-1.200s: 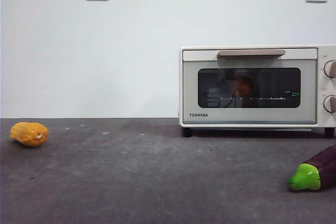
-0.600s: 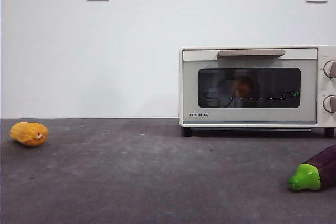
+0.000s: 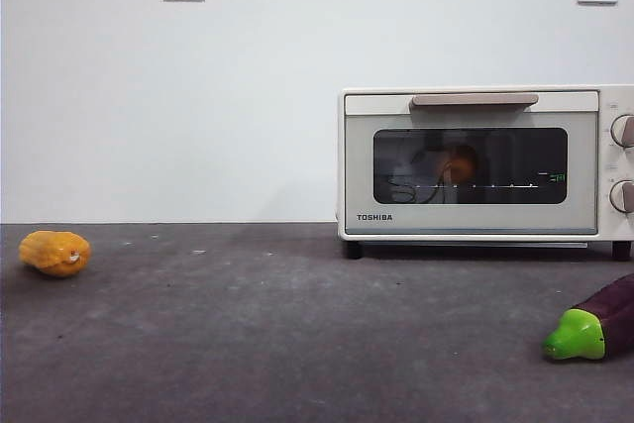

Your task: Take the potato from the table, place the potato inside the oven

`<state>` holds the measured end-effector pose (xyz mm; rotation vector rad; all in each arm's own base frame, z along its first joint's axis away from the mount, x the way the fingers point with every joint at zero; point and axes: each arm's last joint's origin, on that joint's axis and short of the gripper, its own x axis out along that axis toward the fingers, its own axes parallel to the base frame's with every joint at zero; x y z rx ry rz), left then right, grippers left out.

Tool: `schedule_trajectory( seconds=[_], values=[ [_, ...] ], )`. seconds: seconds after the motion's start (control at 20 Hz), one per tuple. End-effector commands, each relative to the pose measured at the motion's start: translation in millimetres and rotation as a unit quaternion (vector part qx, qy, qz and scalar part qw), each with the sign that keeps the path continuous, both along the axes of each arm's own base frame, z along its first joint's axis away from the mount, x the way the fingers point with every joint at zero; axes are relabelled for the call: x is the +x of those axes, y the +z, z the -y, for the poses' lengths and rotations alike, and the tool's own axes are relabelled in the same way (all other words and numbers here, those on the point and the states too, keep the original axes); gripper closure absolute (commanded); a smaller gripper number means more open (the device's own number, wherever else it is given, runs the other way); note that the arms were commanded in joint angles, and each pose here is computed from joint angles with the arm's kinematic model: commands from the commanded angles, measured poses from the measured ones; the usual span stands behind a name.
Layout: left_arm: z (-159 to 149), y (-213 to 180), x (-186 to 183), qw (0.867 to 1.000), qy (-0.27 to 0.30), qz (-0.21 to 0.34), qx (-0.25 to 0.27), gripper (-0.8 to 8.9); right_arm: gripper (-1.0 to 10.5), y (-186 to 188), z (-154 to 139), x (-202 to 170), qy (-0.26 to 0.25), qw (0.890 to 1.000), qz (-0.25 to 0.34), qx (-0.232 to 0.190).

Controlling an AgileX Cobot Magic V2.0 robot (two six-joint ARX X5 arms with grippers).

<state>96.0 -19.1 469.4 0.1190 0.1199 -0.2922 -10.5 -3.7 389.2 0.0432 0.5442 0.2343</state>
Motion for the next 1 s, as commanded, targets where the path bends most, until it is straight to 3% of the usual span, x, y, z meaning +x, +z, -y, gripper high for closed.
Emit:
schedule_trajectory(
  seconds=[0.05,0.2,0.4,0.6,0.75,1.0],
  values=[
    [-0.8,-31.3,7.7,0.999,0.004,0.025,0.027,8.17,9.5,-0.9,0.6,-1.9,0.003,1.000,-0.004,-0.006],
    [-2.5,-88.7,15.2,0.998,0.012,0.045,0.044,8.17,9.5,-0.9,0.6,-1.9,0.003,1.000,-0.004,-0.006],
    [-8.8,-178.2,13.1,0.996,0.043,0.078,0.018,8.17,9.5,-0.9,0.6,-1.9,0.003,1.000,-0.004,-0.006],
    [-16.1,-250.7,2.2,0.994,0.079,0.075,-0.007,8.17,9.5,-0.9,0.6,-1.9,0.003,1.000,-0.004,-0.006],
    [-20.3,-282.4,-0.8,0.992,0.104,0.050,-0.049,8.17,9.5,-0.9,0.6,-1.9,0.003,1.000,-0.004,-0.006],
    [-21.1,-301.7,1.3,0.992,0.109,0.030,-0.051,8.17,9.5,-0.9,0.6,-1.9,0.003,1.000,-0.004,-0.006]
  ],
)
